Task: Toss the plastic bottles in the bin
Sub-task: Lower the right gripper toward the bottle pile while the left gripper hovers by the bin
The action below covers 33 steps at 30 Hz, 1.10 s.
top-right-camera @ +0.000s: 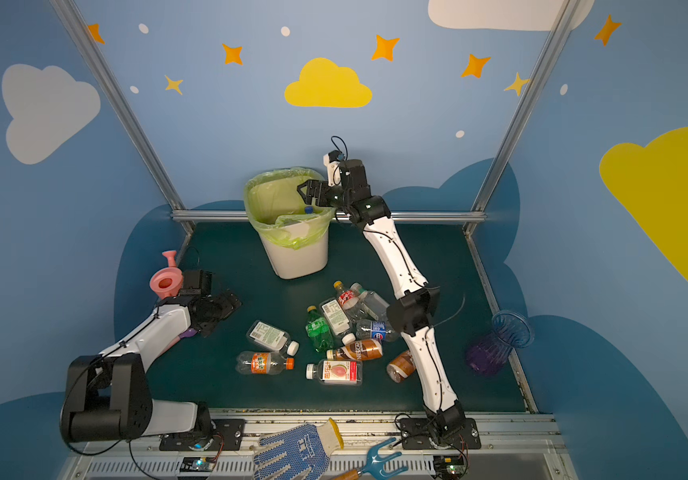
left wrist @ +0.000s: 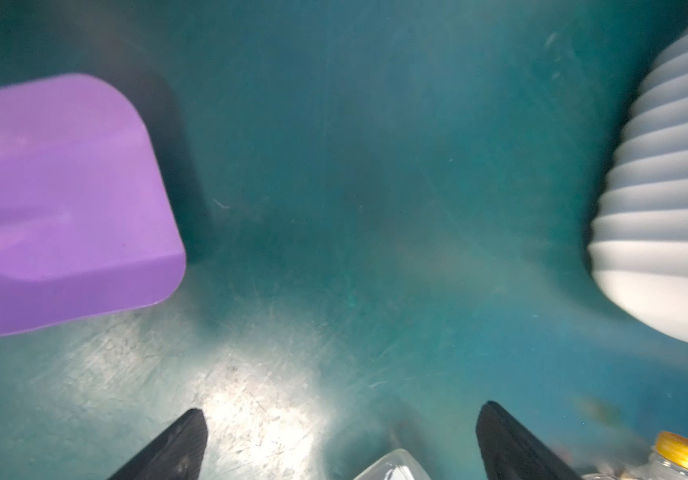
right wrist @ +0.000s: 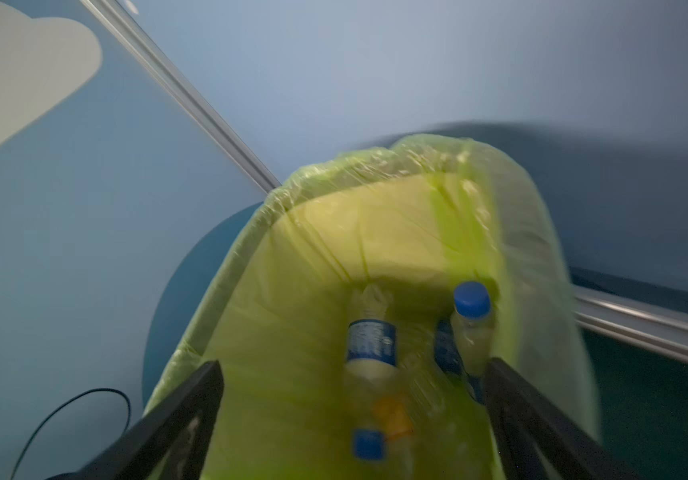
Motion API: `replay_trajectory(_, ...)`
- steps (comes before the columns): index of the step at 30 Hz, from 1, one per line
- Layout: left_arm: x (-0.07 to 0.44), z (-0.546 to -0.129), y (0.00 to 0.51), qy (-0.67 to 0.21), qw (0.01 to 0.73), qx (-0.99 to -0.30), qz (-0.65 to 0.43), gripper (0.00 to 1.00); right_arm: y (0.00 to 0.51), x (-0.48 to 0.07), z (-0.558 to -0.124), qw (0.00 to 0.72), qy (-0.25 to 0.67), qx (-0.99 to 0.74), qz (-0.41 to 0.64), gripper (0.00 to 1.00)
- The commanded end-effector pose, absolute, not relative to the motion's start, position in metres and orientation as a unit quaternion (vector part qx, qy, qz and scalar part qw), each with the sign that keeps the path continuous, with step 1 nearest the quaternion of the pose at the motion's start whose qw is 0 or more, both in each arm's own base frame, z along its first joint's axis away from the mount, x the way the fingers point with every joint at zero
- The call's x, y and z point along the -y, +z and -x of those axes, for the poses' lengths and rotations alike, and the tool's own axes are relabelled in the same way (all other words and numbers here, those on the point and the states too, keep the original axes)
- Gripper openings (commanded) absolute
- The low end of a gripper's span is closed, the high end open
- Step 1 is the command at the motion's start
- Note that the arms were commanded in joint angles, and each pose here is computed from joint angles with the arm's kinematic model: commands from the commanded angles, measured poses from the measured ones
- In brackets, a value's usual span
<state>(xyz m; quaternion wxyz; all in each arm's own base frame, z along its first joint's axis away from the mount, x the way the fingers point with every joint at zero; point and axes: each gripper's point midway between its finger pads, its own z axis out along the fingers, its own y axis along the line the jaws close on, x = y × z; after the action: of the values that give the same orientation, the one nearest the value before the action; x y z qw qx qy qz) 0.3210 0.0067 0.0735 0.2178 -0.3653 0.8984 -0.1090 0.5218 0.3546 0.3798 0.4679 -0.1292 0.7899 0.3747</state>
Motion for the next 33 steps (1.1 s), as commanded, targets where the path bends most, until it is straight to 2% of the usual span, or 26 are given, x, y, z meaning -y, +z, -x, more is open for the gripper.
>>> replay_trajectory(1,-0.009,-0.324,0.086,-0.11,0.231,-0.897,0.36,1.0,0.554,-0.286,-0.457,0.646,0.372,-0.657,0.116,0.98)
replay_trajectory(4,-0.007,-0.331,0.092,-0.123,0.244,-0.89,0.364,1.0,0.567,-0.265,-0.443,0.654,0.348,-0.662,0.115,0.98)
replay_trajectory(8,0.0,-0.353,0.109,-0.159,0.265,-0.878,0.366,1.0,0.549,-0.254,-0.445,0.643,0.333,-0.681,0.111,0.98)
replay_trajectory(13,0.008,-0.399,0.151,-0.206,0.301,-0.867,0.339,1.0,0.504,-0.243,-0.455,0.605,0.341,-0.713,0.096,0.98)
replay_trajectory(17,-0.006,-0.439,0.17,-0.23,0.311,-0.85,0.357,1.0,0.462,-0.22,-0.458,0.577,0.34,-0.739,0.071,0.98)
replay_trajectory(21,-0.01,-0.495,0.188,-0.33,0.328,-0.808,0.362,1.0,0.415,-0.184,-0.453,0.554,0.329,-0.764,0.037,0.98)
replay_trajectory(27,0.0,-0.569,0.193,-0.425,0.326,-0.758,0.373,1.0,0.351,-0.138,-0.43,0.521,0.322,-0.79,-0.003,0.98)
replay_trajectory(33,0.037,-0.615,0.186,-0.466,0.304,-0.754,0.349,1.0,0.297,-0.106,-0.4,0.488,0.306,-0.817,-0.032,0.98)
